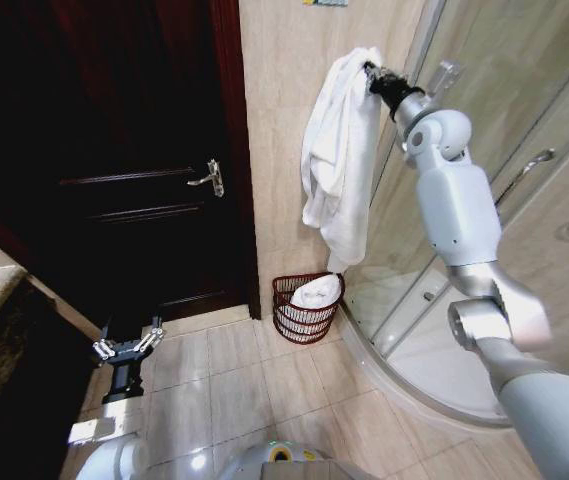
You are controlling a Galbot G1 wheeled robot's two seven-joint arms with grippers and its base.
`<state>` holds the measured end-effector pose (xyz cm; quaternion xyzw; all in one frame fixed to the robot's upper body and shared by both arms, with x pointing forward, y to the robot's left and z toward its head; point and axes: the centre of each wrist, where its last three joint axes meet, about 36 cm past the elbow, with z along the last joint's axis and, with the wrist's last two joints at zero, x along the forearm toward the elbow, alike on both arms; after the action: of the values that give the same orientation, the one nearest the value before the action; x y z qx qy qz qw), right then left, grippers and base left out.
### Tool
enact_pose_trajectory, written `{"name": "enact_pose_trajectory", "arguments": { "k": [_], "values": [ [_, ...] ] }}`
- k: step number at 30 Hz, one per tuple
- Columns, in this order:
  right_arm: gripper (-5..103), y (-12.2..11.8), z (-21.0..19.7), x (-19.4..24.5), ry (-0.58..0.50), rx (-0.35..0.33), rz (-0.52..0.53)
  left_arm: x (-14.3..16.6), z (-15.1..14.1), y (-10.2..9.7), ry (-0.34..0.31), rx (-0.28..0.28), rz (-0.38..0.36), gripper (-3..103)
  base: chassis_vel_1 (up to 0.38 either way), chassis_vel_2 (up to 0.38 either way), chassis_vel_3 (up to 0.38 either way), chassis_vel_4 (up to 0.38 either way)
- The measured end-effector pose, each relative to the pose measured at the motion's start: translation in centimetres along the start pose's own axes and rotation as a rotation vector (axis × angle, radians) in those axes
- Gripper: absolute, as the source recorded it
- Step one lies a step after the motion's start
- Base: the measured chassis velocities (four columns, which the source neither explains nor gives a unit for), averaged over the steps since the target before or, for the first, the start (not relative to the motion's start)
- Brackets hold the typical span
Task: Discard the used towel into the hamper.
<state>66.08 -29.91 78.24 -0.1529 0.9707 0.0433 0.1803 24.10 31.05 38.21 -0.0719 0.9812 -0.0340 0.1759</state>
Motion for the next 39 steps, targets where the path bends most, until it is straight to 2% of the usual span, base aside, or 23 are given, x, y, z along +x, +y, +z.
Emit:
{"name": "enact_pose_trajectory", "arguments": {
  "k": [7, 12, 13, 15, 17, 20, 21, 23, 24, 28, 36, 39],
  "values": [
    [7, 0.7, 4.1, -0.2, 0.044, -0.025, 0.002, -0.2, 0.3, -0.3, -0.002, 0.002, 0.010, 100, 0.000, 0.000, 0.000, 0.000],
    [7, -0.1, 9.6, 0.2, 0.086, -0.028, 0.030, -0.2, 0.3, -0.4, -0.004, 0.000, 0.015, 100, 0.000, 0.000, 0.000, 0.000],
    [7, -0.1, 9.6, 0.2, 0.086, -0.028, 0.030, -0.2, 0.3, -0.4, -0.004, 0.000, 0.015, 100, 0.000, 0.000, 0.000, 0.000],
    [7, -0.1, 13.0, 1.5, 0.130, -0.035, 0.037, -0.1, 0.2, -0.4, -0.004, -0.002, 0.014, 100, 0.000, 0.000, 0.000, 0.000],
    [7, 0.0, 14.5, 2.2, 0.145, -0.034, 0.040, -0.1, 0.2, -0.4, -0.003, -0.004, 0.015, 100, 0.000, 0.000, 0.000, 0.000],
    [7, 0.2, 18.8, 3.7, 0.183, -0.013, 0.042, -0.1, 0.3, -0.5, -0.001, -0.012, 0.019, 100, 0.000, 0.000, 0.000, 0.000],
    [7, 0.2, 18.8, 3.7, 0.183, -0.013, 0.042, -0.1, 0.3, -0.5, -0.001, -0.012, 0.019, 100, 0.000, 0.000, 0.000, 0.000],
    [7, 0.2, 22.4, 4.3, 0.205, -0.010, 0.064, -0.1, 0.2, -0.8, 0.000, -0.017, 0.028, 100, 0.000, 0.000, 0.000, 0.000],
    [7, 0.2, 22.4, 4.3, 0.205, -0.010, 0.064, -0.1, 0.2, -0.8, 0.000, -0.017, 0.028, 100, 0.000, 0.000, 0.000, 0.000],
    [7, 0.5, 28.2, 5.6, 0.245, -0.007, 0.110, -0.2, 0.1, -1.1, -0.003, -0.024, 0.040, 100, 0.000, 0.000, 0.000, 0.000],
    [7, 1.3, 32.4, 8.2, 0.303, -0.059, 0.142, -0.2, -0.1, -1.3, -0.002, -0.036, 0.050, 100, 0.000, 0.000, 0.000, 0.000],
    [7, 1.1, 34.1, 9.8, 0.350, -0.054, 0.150, -0.2, -0.2, -1.3, -0.001, -0.040, 0.053, 100, 0.000, 0.000, 0.000, 0.000]
  ]
}}
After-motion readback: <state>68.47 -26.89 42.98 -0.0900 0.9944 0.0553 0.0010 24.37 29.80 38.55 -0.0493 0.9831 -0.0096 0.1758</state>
